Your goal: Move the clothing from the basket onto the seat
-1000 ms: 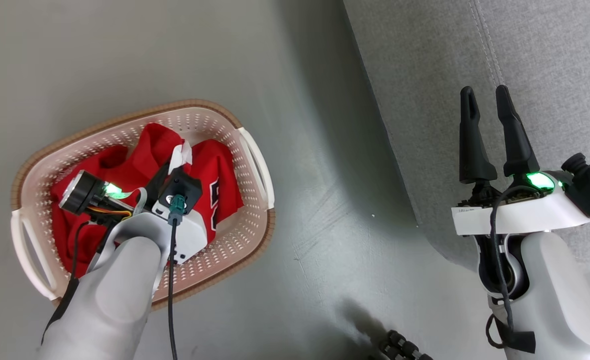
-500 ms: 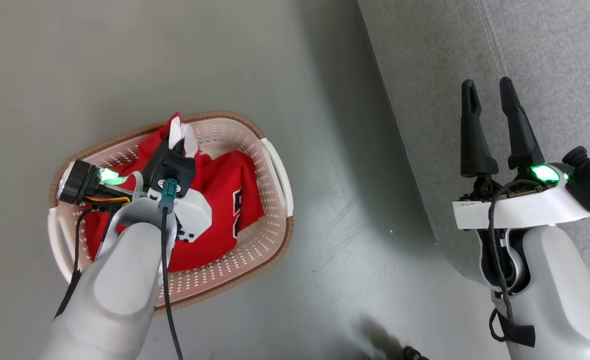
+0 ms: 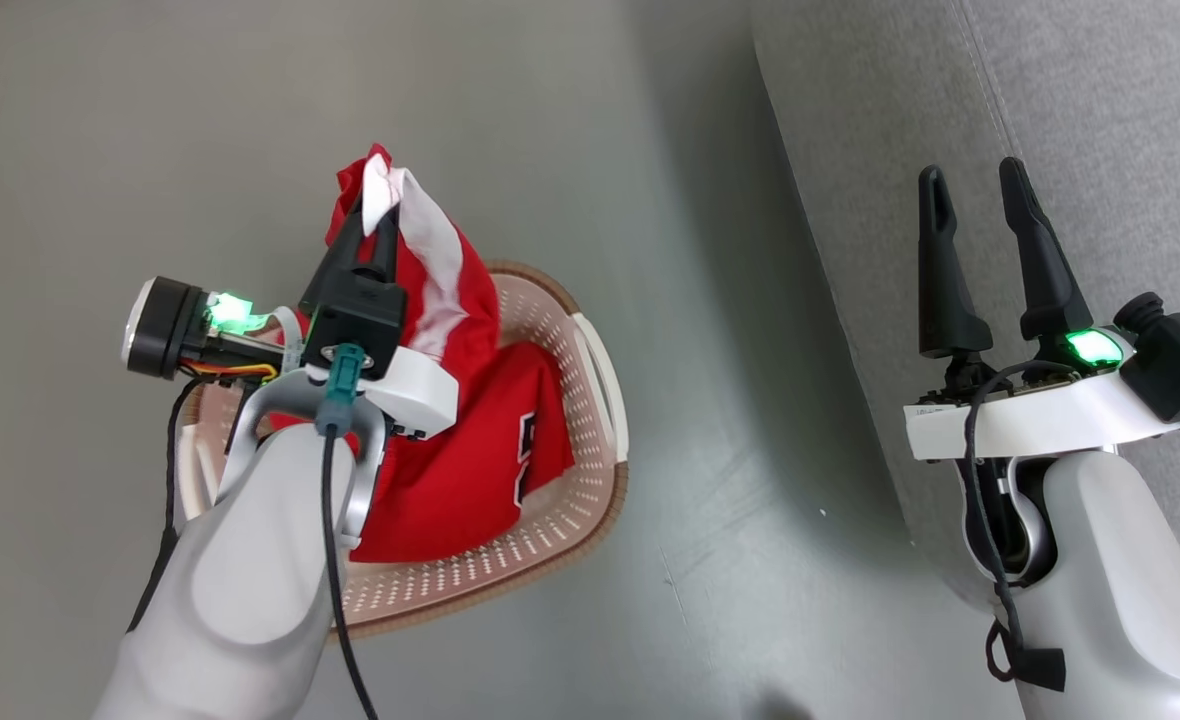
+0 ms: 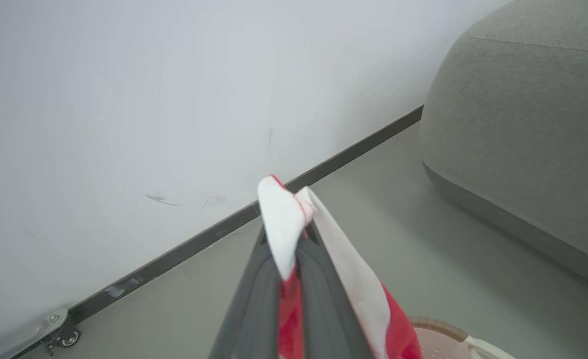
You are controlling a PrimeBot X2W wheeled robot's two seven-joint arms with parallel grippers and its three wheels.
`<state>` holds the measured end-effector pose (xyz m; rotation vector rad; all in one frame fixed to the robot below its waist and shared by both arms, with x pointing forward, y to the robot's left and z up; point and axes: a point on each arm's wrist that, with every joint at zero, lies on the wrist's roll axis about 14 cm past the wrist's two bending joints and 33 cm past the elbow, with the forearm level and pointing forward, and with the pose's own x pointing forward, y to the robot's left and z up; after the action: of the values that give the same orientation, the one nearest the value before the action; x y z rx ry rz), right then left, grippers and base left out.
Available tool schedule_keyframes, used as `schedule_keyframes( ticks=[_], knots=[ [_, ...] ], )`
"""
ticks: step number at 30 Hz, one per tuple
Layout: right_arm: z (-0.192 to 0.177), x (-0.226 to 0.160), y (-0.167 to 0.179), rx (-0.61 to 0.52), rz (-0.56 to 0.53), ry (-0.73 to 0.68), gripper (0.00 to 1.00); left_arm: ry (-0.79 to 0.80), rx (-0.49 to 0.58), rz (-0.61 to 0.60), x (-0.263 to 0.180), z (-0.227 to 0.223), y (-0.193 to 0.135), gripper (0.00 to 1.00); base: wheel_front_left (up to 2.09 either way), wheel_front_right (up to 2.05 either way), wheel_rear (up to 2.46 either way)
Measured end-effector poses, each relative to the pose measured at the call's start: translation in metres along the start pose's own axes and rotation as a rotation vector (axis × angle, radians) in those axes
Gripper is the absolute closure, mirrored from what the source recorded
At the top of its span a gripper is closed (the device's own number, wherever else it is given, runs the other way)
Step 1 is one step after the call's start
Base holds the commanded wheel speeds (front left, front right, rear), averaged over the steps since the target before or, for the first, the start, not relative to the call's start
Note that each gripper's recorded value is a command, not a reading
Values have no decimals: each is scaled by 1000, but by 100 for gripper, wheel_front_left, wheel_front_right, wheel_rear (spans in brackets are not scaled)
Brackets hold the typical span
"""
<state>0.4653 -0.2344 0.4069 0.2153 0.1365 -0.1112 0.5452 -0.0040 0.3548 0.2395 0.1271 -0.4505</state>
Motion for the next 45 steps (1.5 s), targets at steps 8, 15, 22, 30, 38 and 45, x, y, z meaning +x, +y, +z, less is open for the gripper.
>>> schedule_keyframes(
  ticks=[8, 15, 22, 30, 38, 45],
  knots=[
    [18, 0, 19, -19, 53, -40, 0, -106, 3, 115, -19, 46, 42, 100, 0, 0, 0],
    [29, -4, 34, -45, 97, -62, 0, -209, 41, 170, -39, 90, 68, 100, 0, 0, 0],
    [38, -11, 50, -61, 140, -78, 0, -298, 81, 202, -58, 129, 82, 100, 0, 0, 0],
    [41, -27, 62, -79, 180, -76, 0, -402, 134, 212, -83, 177, 92, 100, 0, 0, 0],
    [39, -47, 77, -100, 231, -62, 0, -487, 166, 188, -107, 217, 89, 100, 0, 0, 0],
    [35, -63, 95, -147, 308, -47, 0, -578, 172, 164, -127, 255, 80, 100, 0, 0, 0]
  ],
)
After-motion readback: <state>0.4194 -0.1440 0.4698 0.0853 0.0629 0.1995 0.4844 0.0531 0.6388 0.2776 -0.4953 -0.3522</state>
